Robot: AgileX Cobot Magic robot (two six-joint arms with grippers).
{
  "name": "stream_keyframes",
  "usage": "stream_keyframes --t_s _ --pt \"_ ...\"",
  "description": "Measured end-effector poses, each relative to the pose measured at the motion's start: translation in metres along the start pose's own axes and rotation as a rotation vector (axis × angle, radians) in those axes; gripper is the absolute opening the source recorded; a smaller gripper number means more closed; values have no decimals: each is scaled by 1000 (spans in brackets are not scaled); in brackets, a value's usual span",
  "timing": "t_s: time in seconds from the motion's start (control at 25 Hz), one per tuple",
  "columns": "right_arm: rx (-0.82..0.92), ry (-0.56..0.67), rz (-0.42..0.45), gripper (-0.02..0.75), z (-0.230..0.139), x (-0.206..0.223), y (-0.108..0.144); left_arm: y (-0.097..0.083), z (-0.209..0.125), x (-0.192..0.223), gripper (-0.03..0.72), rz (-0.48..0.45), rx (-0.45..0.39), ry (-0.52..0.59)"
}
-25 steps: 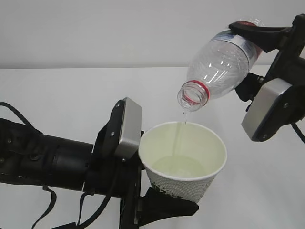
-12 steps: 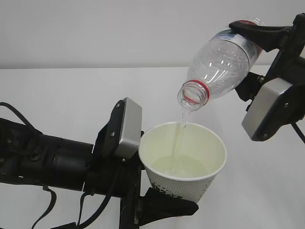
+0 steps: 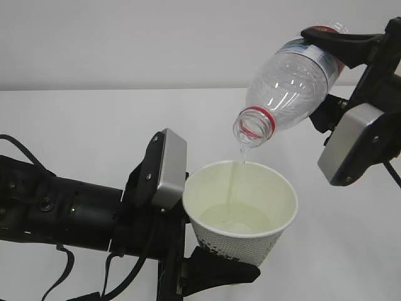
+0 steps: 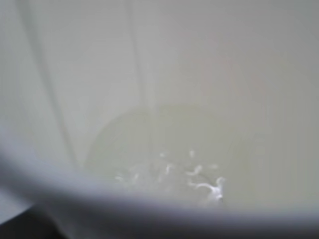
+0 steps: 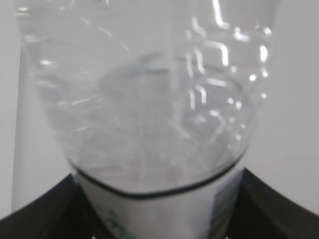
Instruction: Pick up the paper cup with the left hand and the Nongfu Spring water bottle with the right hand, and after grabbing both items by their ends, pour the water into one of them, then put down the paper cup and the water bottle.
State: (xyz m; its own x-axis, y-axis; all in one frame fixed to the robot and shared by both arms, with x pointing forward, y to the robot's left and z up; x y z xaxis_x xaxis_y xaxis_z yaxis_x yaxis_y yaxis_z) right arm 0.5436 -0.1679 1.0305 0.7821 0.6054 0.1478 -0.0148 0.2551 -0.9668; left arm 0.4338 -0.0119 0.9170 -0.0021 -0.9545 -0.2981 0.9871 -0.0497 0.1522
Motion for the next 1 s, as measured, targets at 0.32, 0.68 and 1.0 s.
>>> stream_keyframes --t_s 0.32,0.68,1.0 --pt "-2 -1 -2 508 0 0 0 0 0 0 493 0 0 1" --pt "-6 -2 -3 508 0 0 0 0 -1 0 493 1 0 3" --pt "-6 -2 -4 508 0 0 -1 0 -1 0 493 2 0 4"
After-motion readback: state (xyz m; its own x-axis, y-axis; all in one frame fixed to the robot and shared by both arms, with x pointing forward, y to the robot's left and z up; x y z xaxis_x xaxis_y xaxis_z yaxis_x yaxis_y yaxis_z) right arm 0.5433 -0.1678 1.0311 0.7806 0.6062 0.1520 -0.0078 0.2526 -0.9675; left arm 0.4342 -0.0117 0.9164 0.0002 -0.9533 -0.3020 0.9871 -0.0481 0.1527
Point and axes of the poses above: a point on each arm's last joint axis where the gripper is mounted, x pointing out along that axis toward the gripper, y along the wrist's bending axis when the last joint is at zero, z = x × y, the point moved 7 cm from there along x, pointing out along that axis toward the gripper, and after that the axes turned 10 degrees about x, right-handed, at the moved point
